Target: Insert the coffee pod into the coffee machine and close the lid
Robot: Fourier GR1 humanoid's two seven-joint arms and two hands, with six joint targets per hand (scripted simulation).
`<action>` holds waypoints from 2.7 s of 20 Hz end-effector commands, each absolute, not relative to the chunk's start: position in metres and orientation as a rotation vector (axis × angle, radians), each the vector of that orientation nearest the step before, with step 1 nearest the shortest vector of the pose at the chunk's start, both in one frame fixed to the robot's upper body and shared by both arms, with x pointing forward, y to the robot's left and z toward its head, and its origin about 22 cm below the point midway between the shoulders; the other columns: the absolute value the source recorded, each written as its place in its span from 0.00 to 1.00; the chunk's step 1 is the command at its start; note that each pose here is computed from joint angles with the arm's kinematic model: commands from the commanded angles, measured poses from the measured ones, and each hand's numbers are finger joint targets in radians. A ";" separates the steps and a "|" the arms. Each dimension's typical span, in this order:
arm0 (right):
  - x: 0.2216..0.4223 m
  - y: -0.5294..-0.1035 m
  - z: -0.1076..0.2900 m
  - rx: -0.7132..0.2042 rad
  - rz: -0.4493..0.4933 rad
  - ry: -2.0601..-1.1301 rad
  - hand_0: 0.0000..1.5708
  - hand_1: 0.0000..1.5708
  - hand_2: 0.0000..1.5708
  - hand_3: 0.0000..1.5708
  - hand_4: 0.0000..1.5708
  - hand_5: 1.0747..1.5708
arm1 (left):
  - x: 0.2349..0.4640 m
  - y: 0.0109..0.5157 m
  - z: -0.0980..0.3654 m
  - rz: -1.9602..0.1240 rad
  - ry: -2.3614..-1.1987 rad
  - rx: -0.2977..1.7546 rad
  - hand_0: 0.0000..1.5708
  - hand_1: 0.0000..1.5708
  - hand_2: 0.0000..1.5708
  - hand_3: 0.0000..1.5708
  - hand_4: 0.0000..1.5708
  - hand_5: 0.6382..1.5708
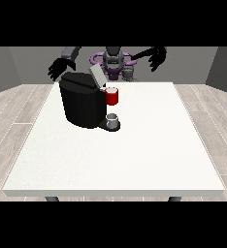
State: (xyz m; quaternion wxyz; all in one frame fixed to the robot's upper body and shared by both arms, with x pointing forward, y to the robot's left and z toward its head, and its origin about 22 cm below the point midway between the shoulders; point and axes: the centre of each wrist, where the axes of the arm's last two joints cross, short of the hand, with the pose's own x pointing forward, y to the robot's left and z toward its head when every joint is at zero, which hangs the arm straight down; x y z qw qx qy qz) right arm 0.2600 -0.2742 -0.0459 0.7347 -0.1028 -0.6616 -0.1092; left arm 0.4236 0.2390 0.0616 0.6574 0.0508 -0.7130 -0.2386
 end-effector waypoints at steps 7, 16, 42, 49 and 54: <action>0.240 -0.278 -0.035 -0.198 -0.085 -1.448 0.00 0.00 0.00 0.00 0.22 1.00 | 0.361 0.261 -0.032 -0.272 -1.468 -0.032 0.00 0.00 0.00 0.00 0.00 1.00; 0.282 -0.286 0.030 -0.107 -0.002 -1.577 0.00 0.00 0.00 0.00 0.00 1.00 | 0.340 0.253 -0.047 -0.181 -1.455 -0.166 0.00 0.00 0.00 0.00 0.09 1.00; 0.355 -0.258 0.072 -0.005 0.168 -1.674 0.00 0.00 0.00 0.00 0.00 1.00 | 0.302 0.249 0.003 -0.142 -1.637 -0.117 0.00 0.00 0.00 0.00 0.00 1.00; 0.371 -0.236 0.062 0.006 0.191 -1.730 0.00 0.00 0.00 0.00 0.00 1.00 | 0.311 0.253 0.032 -0.147 -1.708 -0.133 0.00 0.00 0.00 0.00 0.00 1.00; 0.368 -0.237 0.059 0.001 0.238 -1.662 0.00 0.00 0.00 0.00 0.00 1.00 | 0.286 0.279 0.015 -0.110 -1.632 -0.092 0.00 0.00 0.00 0.00 0.08 1.00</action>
